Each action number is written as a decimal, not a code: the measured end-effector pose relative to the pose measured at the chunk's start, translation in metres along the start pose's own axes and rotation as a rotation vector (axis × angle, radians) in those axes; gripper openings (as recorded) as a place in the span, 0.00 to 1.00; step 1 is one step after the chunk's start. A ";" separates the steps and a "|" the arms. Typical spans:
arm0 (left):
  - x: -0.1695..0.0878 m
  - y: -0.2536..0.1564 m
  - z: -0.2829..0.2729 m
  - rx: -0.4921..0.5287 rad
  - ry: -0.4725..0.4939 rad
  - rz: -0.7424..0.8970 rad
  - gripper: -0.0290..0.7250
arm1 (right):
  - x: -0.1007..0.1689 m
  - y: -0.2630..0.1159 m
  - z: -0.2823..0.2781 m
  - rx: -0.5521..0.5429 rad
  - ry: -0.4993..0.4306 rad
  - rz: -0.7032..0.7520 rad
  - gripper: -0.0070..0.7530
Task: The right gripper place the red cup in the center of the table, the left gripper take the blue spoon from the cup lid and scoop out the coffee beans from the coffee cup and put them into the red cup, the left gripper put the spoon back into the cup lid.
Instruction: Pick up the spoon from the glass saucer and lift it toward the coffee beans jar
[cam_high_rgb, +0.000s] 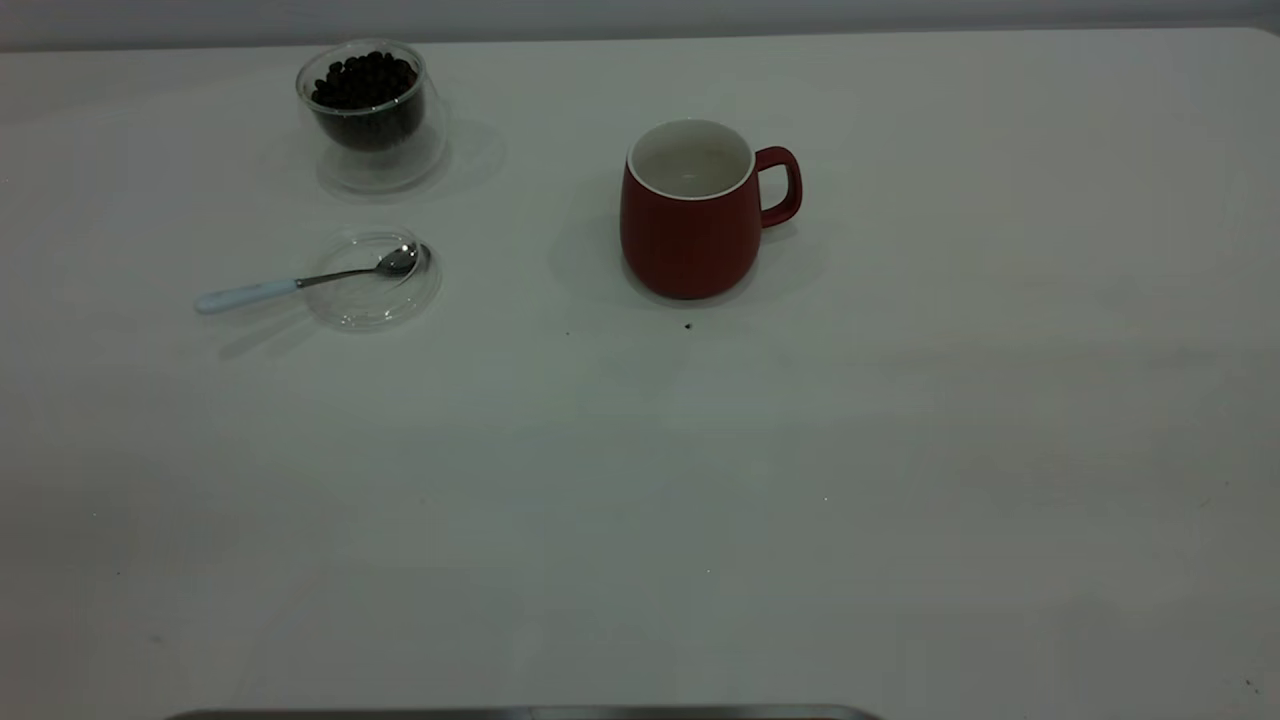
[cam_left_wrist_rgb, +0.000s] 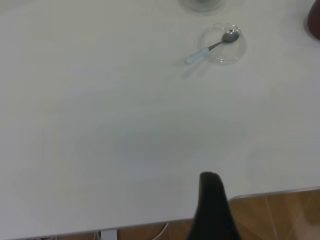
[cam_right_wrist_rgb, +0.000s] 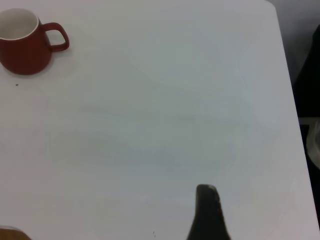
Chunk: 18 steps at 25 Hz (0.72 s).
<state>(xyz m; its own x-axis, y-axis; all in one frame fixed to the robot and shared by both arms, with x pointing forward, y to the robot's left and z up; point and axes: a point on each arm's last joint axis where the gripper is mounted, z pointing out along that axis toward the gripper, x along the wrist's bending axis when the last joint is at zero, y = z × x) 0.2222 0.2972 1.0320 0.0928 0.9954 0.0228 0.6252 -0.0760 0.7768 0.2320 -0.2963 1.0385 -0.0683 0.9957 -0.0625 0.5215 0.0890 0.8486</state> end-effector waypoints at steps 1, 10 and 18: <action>0.000 0.000 0.000 0.000 0.000 0.000 0.83 | 0.000 0.000 0.000 0.000 0.000 0.000 0.79; 0.000 0.001 -0.001 -0.008 0.000 -0.045 0.83 | 0.000 0.000 0.000 0.000 0.000 0.000 0.79; -0.015 0.057 0.018 -0.125 -0.236 -0.353 0.82 | 0.000 0.000 0.000 0.000 0.000 0.000 0.79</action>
<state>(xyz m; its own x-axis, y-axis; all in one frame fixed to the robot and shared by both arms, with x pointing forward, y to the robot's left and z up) 0.2704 0.2769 1.0643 0.0739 0.9174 -0.3911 0.5533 0.2886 0.7814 0.2320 -0.2963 1.0385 -0.0683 0.9957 -0.0625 0.5215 0.0890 0.8486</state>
